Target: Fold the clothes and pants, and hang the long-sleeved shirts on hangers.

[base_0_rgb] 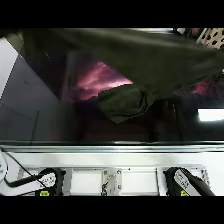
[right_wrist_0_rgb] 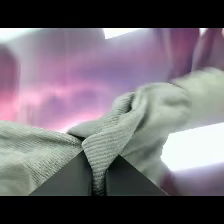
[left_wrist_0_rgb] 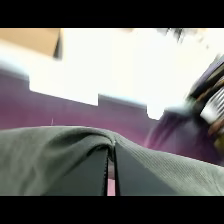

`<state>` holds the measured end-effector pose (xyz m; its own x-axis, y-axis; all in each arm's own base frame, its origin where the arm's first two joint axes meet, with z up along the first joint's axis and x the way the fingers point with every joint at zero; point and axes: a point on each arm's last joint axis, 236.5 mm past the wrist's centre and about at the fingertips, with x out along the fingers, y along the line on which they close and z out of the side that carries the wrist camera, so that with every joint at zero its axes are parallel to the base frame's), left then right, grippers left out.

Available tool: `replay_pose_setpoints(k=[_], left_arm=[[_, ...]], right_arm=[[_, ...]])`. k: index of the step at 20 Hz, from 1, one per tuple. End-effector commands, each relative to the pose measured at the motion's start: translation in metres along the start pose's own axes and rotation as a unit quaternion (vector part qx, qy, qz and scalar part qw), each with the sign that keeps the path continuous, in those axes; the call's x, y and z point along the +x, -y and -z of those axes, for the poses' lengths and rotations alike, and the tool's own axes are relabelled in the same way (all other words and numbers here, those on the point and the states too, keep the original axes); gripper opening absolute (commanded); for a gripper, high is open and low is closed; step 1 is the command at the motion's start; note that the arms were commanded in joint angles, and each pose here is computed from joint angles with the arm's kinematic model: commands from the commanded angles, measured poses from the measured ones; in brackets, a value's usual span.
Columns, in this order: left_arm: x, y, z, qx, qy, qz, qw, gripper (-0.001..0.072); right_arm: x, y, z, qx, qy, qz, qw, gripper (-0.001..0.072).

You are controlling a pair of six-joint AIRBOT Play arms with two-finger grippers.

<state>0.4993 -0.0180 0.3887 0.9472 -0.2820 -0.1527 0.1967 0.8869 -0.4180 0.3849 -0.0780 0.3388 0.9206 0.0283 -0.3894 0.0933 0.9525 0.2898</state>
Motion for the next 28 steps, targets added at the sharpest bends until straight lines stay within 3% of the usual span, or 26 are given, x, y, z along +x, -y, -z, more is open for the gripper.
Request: replay_pose_setpoints(k=[1,6,10,12,19,25,26,27,28], left_arm=[[-0.095,0.075,-0.054,0.074,0.070,0.034,0.994,0.0008],[-0.205,0.134,-0.072,0.126,0.150,0.046,0.980,0.0008],[-0.248,0.117,-0.054,0.157,0.170,-0.020,0.973,0.0007],[-0.249,0.097,-0.033,0.134,0.154,-0.048,0.978,0.0007],[-0.136,-0.009,0.087,0.016,-0.013,-0.101,0.995,0.0008],[0.033,-0.037,0.096,0.077,-0.004,-0.075,0.994,0.0008],[0.062,-0.041,0.114,0.071,-0.033,-0.072,0.994,0.0212],[0.087,-0.049,0.139,0.050,-0.076,-0.072,0.993,0.0616],[0.102,-0.059,0.167,0.016,-0.127,-0.078,0.989,0.0712]], right_arm=[[-0.078,-0.045,-0.040,-0.045,0.092,-0.013,0.995,0.0050],[-0.158,-0.085,-0.041,-0.084,0.159,-0.021,0.984,0.0050],[-0.189,-0.087,-0.013,-0.107,0.136,0.007,0.985,0.0050],[-0.191,-0.064,0.011,-0.079,0.089,0.054,0.991,0.0050],[-0.105,-0.014,0.069,0.017,-0.093,0.070,0.993,0.0050],[0.075,0.043,0.029,0.039,-0.049,0.054,0.997,0.0058],[0.098,0.046,0.033,0.059,-0.053,0.042,0.996,0.0204],[0.118,0.047,0.043,0.081,-0.069,0.028,0.994,0.0543],[0.129,0.051,0.054,0.090,-0.085,0.025,0.992,0.0701]])
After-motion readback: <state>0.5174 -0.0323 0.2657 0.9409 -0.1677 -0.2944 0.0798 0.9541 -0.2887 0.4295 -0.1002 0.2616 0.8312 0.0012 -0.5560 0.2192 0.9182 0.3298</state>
